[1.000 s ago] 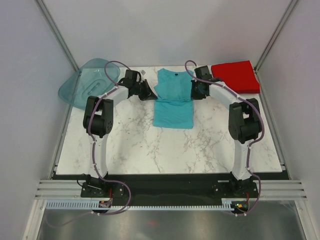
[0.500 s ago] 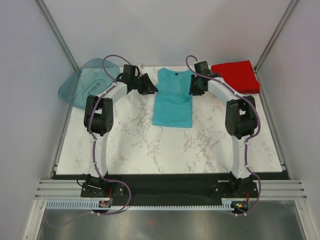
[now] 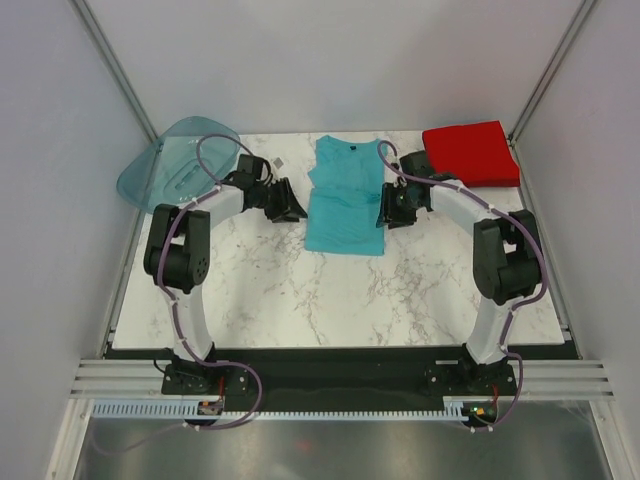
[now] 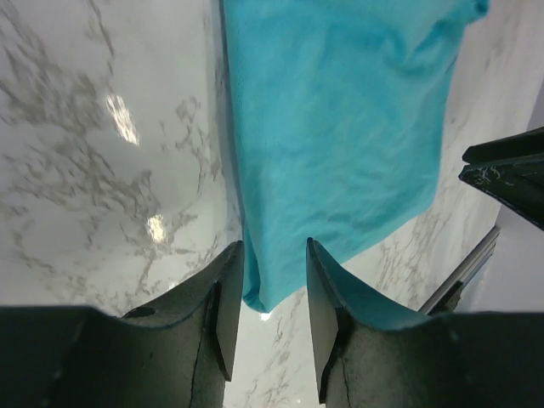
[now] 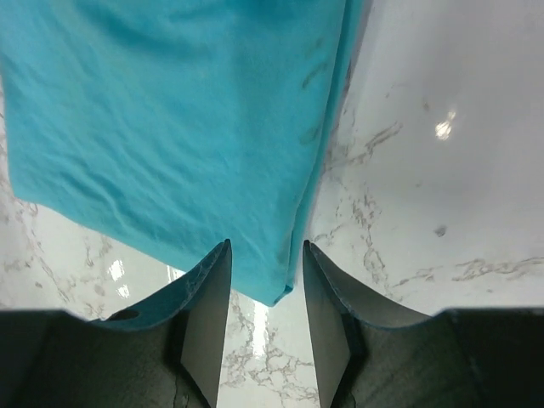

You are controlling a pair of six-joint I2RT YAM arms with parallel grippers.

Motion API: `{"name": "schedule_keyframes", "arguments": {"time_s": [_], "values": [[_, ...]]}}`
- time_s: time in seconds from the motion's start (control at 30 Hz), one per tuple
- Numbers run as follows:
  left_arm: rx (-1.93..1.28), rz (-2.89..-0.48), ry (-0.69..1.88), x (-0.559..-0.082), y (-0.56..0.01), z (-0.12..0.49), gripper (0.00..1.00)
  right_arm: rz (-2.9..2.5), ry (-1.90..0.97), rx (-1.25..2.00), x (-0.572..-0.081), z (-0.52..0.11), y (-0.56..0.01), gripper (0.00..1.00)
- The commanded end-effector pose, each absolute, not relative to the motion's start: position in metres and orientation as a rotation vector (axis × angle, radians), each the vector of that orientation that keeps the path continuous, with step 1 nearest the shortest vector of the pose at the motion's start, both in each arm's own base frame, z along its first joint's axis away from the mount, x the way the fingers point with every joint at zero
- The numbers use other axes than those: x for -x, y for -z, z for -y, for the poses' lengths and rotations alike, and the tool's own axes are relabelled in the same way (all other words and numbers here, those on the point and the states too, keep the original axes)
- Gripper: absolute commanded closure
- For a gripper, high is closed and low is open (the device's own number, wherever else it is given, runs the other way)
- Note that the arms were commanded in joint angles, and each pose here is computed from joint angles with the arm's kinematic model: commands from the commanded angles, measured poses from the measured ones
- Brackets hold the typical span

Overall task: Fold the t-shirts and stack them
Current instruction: Fold the tshirt

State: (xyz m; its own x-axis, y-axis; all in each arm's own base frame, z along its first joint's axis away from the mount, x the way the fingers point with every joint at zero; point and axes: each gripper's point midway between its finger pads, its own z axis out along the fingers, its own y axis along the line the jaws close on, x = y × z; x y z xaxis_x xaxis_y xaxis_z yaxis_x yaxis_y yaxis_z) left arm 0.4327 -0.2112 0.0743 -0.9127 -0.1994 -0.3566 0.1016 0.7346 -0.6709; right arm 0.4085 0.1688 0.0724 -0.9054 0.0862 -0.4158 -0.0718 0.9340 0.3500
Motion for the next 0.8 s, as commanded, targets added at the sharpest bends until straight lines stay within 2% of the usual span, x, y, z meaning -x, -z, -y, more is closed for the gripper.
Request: {"name": "schedule_keyframes", "arguments": {"time_s": [0.0,0.37,0.4,0.43,0.47,0.5,0.53,0.57,0.6,0.77], "values": [[-0.052,-2.564,1.002,-0.406,-0.067,0.223,0.57,-2.647,-0.627,0.104,-0.386,-0.179,-0.076,0.53],[-0.085,-2.677,0.951,-0.369,-0.031,0.232,0.58,-2.677,-0.71,0.151,-0.351,-0.18,-0.047,0.57],[-0.082,-2.686,0.95,-0.366,-0.028,0.231,0.61,-2.674,-0.713,0.15,-0.35,-0.18,-0.046,0.6],[-0.081,-2.691,0.948,-0.365,-0.027,0.231,0.71,-2.686,-0.721,0.143,-0.346,-0.18,-0.042,0.63],[-0.078,-2.693,0.943,-0.364,-0.027,0.23,0.78,-2.686,-0.724,0.144,-0.344,-0.18,-0.041,0.75],[-0.07,-2.701,0.941,-0.361,-0.026,0.229,0.89,-2.678,-0.728,0.143,-0.344,-0.18,-0.043,0.81],[-0.067,-2.704,0.939,-0.359,-0.026,0.229,0.93,-2.692,-0.731,0.136,-0.337,-0.179,-0.039,0.87],[-0.062,-2.7,0.933,-0.358,-0.029,0.227,0.96,-2.688,-0.732,0.131,-0.336,-0.178,-0.039,0.96],[-0.057,-2.707,0.931,-0.354,-0.028,0.226,0.98,-2.679,-0.735,0.13,-0.334,-0.179,-0.042,1.0],[-0.046,-2.736,0.928,-0.328,-0.03,0.225,0.98,-2.697,-0.732,0.039,-0.304,-0.171,-0.039,1.0]]}}
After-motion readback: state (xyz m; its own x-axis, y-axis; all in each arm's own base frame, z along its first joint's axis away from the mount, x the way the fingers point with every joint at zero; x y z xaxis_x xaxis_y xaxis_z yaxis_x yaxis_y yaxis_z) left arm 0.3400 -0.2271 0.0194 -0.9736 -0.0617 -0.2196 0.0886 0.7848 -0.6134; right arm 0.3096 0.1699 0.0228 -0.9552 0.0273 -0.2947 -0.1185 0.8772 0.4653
